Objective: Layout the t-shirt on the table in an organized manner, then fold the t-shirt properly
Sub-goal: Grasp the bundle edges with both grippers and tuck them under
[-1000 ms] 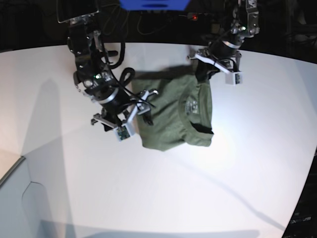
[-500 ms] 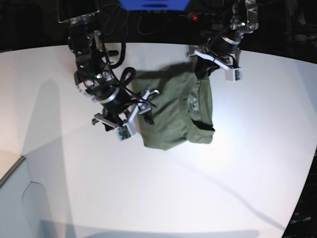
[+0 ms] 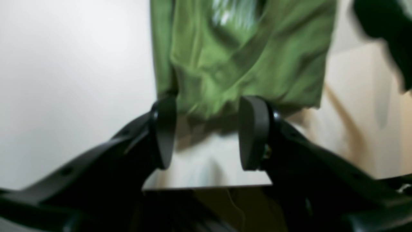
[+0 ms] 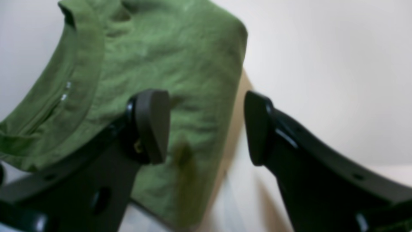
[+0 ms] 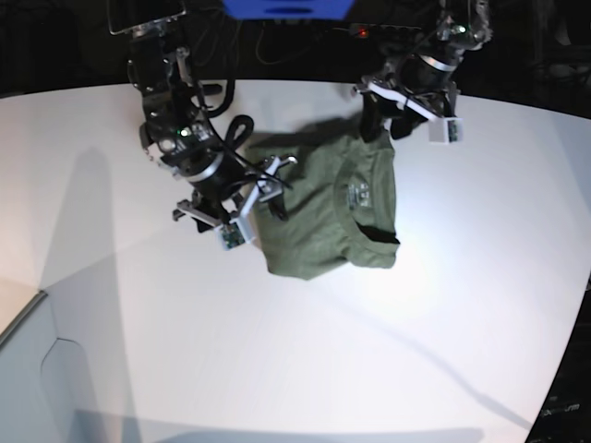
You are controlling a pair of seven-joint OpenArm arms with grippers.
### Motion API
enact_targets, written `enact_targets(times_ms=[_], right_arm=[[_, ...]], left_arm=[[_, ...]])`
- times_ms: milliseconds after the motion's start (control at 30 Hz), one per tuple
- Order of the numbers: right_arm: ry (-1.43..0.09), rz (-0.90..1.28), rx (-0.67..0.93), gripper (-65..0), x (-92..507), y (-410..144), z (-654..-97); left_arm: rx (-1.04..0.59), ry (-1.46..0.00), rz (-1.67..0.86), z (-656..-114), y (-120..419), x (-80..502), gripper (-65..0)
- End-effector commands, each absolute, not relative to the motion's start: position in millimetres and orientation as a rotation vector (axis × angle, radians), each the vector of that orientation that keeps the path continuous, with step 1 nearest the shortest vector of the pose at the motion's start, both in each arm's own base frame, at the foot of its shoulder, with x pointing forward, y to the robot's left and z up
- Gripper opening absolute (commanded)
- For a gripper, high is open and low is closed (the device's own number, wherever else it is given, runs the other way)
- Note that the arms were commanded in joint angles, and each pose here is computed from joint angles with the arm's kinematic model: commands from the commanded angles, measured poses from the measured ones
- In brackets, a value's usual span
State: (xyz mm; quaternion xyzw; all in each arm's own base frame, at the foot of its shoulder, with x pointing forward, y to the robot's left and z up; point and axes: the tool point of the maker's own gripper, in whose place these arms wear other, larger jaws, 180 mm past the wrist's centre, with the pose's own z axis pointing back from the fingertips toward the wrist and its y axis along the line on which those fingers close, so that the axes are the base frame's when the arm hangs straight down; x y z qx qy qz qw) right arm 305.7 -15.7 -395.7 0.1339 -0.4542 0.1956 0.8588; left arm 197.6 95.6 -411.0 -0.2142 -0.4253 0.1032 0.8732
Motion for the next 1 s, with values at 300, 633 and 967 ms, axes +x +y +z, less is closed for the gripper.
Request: enact_targets(times_ms=[300, 633, 967], right_arm=[[-0.913, 0.405, 0.331, -28.1, 273, -2, -409], [-0.847, 0.393, 0.342, -28.1, 256, -1, -429], [-0.831, 0.394, 0.340, -28.1, 259, -1, -436]], left_arm=[[-0.386, -1.190, 0.245, -342, 145, 294, -34.3], [-0.453, -1.109, 0.271, -365, 136, 374, -34.3], [-0.465, -1.011, 0.295, -397, 137, 391, -34.3]])
